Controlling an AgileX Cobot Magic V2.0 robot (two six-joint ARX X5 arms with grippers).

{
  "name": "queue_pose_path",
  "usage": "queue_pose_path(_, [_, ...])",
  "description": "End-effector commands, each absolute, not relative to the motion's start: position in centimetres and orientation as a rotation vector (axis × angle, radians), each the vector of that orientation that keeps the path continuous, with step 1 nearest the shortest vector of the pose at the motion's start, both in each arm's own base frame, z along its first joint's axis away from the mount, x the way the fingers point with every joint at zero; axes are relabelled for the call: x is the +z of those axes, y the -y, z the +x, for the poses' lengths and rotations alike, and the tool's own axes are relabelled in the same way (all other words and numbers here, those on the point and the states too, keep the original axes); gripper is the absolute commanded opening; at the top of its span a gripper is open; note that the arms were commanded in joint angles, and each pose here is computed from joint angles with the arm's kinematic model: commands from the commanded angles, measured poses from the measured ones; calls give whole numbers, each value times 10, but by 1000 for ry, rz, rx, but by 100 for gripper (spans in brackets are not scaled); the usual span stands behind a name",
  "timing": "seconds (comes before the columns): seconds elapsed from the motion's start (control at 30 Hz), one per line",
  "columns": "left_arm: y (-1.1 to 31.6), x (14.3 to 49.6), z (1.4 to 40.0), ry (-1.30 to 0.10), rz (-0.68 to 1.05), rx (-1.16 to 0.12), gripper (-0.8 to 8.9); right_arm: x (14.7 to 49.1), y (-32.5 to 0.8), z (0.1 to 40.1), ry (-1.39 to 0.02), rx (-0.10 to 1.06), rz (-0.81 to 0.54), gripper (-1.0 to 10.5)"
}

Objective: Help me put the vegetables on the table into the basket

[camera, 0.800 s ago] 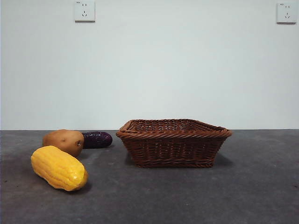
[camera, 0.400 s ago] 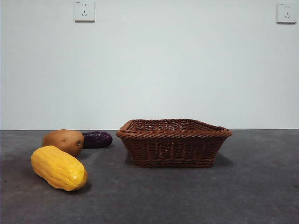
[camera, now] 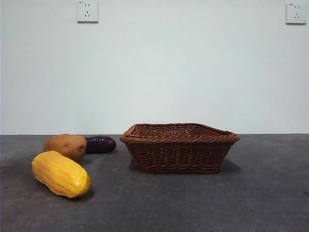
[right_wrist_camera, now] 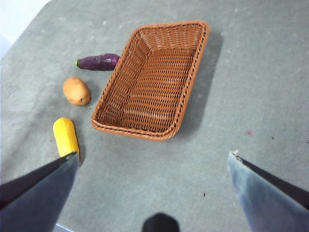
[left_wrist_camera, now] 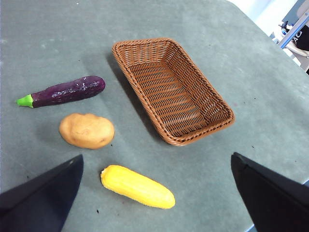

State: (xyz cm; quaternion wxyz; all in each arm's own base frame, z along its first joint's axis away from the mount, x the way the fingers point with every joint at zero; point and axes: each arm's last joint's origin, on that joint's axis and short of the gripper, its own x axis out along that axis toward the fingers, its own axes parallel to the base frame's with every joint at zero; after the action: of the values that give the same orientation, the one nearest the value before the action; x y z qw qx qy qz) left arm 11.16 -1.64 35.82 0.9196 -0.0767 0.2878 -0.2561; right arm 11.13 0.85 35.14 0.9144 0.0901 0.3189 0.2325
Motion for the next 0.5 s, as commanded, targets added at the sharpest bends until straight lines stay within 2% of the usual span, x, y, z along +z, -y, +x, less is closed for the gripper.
queue_pose_path(0.03, [17, 359, 117, -586, -164, -531, 754, 352, -8, 123, -651, 493, 187, 650])
queue_pose_path(0.27, [17, 354, 137, -626, -181, -527, 754, 342, -12, 193, -702, 515, 263, 649])
queue_pose_path(0.5, [18, 348, 153, -665, -193, -524, 754, 334, -53, 299, -859, 501, 175, 649])
